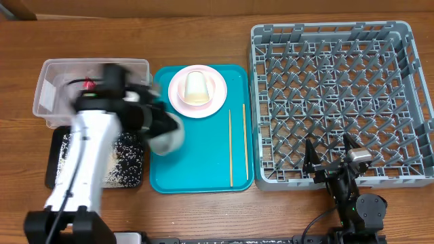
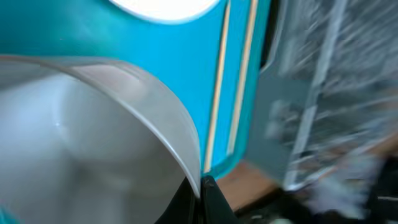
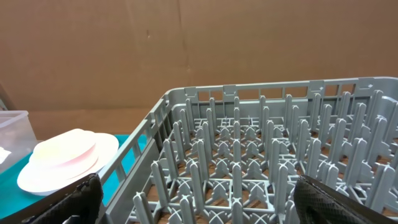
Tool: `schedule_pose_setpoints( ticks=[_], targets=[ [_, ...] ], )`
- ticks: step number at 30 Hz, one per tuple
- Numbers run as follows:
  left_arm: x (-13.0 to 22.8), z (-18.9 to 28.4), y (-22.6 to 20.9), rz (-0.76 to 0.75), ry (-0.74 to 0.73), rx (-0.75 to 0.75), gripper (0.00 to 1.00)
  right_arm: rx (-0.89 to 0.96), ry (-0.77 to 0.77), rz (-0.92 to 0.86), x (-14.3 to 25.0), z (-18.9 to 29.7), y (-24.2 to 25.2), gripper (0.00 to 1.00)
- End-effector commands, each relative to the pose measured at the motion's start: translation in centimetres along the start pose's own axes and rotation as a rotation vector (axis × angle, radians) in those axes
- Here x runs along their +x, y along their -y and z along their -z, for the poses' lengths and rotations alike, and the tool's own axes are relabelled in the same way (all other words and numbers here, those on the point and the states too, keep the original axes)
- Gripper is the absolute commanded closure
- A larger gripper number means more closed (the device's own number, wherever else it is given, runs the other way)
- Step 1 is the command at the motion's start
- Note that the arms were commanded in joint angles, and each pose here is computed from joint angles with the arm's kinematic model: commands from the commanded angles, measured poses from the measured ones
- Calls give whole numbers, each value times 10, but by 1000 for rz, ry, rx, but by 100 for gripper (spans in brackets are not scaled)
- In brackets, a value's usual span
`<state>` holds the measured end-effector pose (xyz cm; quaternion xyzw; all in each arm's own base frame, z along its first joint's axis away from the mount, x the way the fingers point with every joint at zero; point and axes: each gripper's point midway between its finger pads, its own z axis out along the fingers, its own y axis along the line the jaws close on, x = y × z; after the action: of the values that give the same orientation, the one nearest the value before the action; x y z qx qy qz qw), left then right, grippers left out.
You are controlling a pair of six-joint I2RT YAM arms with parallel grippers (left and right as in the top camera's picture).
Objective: Sort waste into correct bins and load items into the dishwasher
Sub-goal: 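Set the empty white bowl back down on the teal tray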
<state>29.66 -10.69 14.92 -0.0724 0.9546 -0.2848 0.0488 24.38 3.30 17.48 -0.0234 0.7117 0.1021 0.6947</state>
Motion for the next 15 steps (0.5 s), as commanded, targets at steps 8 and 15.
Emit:
schedule_pose_setpoints(
  ticks=[8, 15],
  targets=[
    [29, -44, 27, -150, 143, -468, 96, 3, -2, -4, 3, 0, 1, 0],
    [40, -63, 27, -168, 144, -470, 96, 3, -2, -4, 3, 0, 1, 0]
  ],
)
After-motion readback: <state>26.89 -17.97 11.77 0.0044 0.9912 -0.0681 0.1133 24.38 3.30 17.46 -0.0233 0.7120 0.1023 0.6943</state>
